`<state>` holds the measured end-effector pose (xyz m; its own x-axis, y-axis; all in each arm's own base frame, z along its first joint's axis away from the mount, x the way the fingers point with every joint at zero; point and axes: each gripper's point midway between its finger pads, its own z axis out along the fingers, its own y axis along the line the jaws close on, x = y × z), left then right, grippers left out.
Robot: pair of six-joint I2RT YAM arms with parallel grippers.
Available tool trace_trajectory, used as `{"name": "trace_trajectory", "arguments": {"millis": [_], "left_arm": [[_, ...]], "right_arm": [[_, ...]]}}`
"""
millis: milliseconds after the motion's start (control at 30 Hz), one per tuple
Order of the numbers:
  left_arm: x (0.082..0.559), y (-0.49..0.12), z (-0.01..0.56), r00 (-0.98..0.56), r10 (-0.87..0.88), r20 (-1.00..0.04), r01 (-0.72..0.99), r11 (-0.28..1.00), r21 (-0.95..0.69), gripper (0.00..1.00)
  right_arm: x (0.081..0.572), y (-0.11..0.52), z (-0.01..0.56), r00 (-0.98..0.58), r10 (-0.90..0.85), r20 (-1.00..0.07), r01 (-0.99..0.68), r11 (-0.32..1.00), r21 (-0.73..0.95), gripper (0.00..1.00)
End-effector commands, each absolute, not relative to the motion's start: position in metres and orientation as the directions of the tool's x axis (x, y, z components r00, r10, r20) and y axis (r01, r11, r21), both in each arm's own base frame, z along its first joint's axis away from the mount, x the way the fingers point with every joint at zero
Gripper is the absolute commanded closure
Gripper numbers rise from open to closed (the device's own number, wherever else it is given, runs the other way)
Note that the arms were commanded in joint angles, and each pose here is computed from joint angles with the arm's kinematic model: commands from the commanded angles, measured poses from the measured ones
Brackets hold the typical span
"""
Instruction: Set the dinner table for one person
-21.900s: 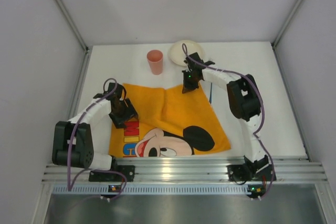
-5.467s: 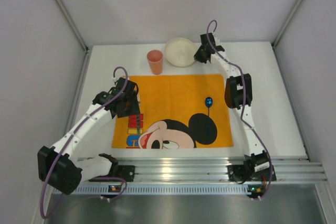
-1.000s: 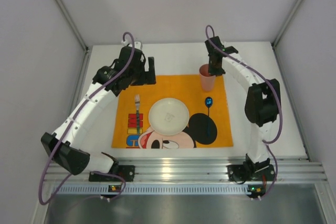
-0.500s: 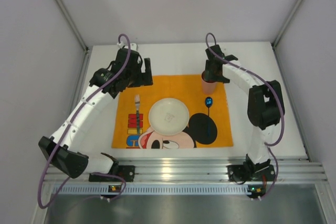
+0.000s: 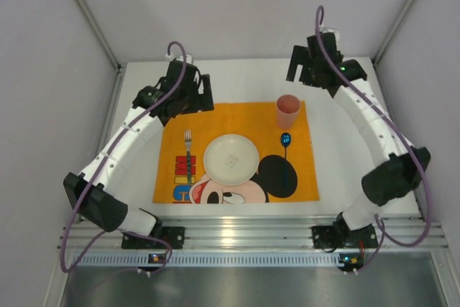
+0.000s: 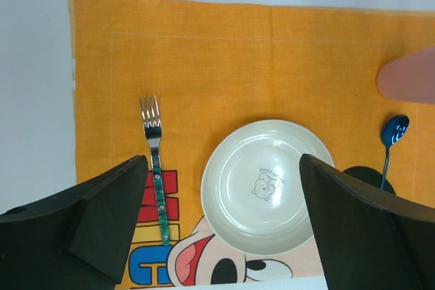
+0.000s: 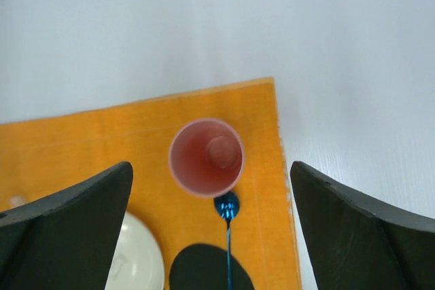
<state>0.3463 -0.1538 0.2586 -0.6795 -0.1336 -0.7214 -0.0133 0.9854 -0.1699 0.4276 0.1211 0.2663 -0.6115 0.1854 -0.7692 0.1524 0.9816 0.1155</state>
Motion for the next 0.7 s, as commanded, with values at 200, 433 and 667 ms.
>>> {"name": "trace_trajectory", "arguments": {"millis": [200,433,667], "left_arm": [[0.353,-0.119,0.270,-0.303,-0.287,-0.909,-0.075,0.958,-0.277,0.02],[0.313,-0.083,0.222,-0.314,-0.275,-0.909,-0.161,0.959,-0.234,0.01],[0.298,-0.075,0.205,-0.355,-0.251,-0.901,-0.171,0.964,-0.201,0.01]], "right_arm": [[0.262,0.112,0.270,-0.481,0.322,-0.816,-0.075,0.912,0.404,0.00],[0.168,0.095,0.223,-0.512,0.363,-0.778,-0.136,0.860,0.492,0.00],[0.155,0.072,0.223,-0.485,0.393,-0.781,-0.045,0.881,0.472,0.00]]}}
